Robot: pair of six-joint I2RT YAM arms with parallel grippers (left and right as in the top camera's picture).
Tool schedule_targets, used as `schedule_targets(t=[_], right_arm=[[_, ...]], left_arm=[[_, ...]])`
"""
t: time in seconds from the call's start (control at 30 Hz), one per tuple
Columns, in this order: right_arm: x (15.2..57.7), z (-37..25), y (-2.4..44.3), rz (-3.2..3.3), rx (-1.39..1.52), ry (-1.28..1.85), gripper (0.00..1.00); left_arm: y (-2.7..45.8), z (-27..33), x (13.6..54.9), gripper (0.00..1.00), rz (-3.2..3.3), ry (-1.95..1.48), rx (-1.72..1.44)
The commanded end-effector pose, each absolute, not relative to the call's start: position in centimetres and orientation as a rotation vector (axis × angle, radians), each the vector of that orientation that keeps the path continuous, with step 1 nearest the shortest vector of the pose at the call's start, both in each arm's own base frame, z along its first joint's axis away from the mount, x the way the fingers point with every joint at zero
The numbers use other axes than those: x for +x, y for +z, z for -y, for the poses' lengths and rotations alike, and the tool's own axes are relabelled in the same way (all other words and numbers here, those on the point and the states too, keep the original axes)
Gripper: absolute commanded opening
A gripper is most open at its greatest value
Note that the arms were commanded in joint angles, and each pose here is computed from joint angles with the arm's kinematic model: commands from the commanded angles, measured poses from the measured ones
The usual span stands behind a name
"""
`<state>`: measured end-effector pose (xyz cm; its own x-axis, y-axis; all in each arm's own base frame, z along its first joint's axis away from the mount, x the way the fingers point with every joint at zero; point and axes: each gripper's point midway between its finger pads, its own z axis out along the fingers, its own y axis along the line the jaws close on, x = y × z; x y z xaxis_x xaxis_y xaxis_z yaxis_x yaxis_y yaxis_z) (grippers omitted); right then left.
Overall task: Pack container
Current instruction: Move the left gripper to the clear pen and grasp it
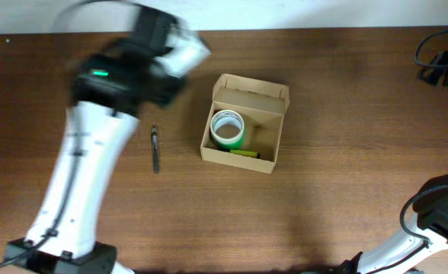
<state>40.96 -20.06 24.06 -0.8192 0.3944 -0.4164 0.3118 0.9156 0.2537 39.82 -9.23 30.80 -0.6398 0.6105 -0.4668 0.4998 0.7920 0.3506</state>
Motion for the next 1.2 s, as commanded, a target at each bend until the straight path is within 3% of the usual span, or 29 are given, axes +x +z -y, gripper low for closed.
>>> schedule_targets(t=[0.0,0.4,0.73,1.03,1.1,1.17], right_arm=[[41.1,19.8,24.2,-2.599,0.512,0.253,0.99],[41.1,19.8,24.2,-2.599,0.512,0.253,0.99],[41.1,19.8,24.2,-2.599,0.512,0.253,0.99],[41.1,19.8,24.2,-2.599,0.512,0.253,0.99],[41.1,19.8,24.2,-2.599,0.512,0.253,0.99],[41.1,19.8,24.2,-2.599,0.512,0.253,0.99]], left_arm=[[24.6,3.9,39.9,0.53,-2.714,0.138,0.286],[7.1,3.7,38.5,0.53,-3.035,-0.106,-0.139],[1.0,4.9,37.3,0.53,-3.161,-0.098,-0.13],[-1.5,5.0,36.9,0.52,-3.213,-0.085,-0.178],[-1.5,5.0,37.1,0.44,-3.205,-0.087,-0.176],[-1.5,5.0,37.1,0.17,-3.203,-0.088,-0.177]])
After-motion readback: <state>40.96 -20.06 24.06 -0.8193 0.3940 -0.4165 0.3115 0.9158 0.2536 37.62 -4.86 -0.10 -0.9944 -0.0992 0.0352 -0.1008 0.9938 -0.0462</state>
